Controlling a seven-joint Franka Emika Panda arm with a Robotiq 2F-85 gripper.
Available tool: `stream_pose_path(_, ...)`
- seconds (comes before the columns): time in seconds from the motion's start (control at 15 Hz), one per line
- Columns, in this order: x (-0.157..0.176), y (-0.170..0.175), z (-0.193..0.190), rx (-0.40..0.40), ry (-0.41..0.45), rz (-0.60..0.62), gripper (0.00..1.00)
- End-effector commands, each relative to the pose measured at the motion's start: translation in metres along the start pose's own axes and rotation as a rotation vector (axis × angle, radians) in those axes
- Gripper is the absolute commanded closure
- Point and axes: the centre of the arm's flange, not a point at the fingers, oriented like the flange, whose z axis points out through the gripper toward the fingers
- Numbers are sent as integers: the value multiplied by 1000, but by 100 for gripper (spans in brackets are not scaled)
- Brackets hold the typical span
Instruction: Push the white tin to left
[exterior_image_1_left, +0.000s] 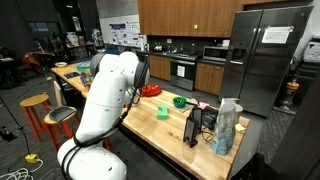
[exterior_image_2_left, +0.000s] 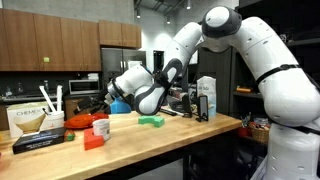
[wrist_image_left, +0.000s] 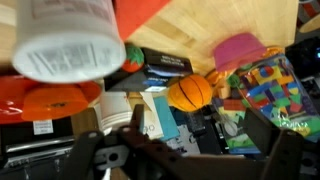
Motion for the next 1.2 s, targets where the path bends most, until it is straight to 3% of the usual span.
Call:
stream_pose_path(0.0,-8,16,4,94,161,9,0)
stream_pose_path(0.07,31,4,-1,37,73,8,0)
stream_pose_path(0.13,41,6,-1,43,92,10,0)
stream_pose_path(0.47,30,3,4,45,70,7,0)
stream_pose_path(0.6,31,5,2,4,57,7,0)
stream_pose_path(1.13,27,8,8,27,54,7,0)
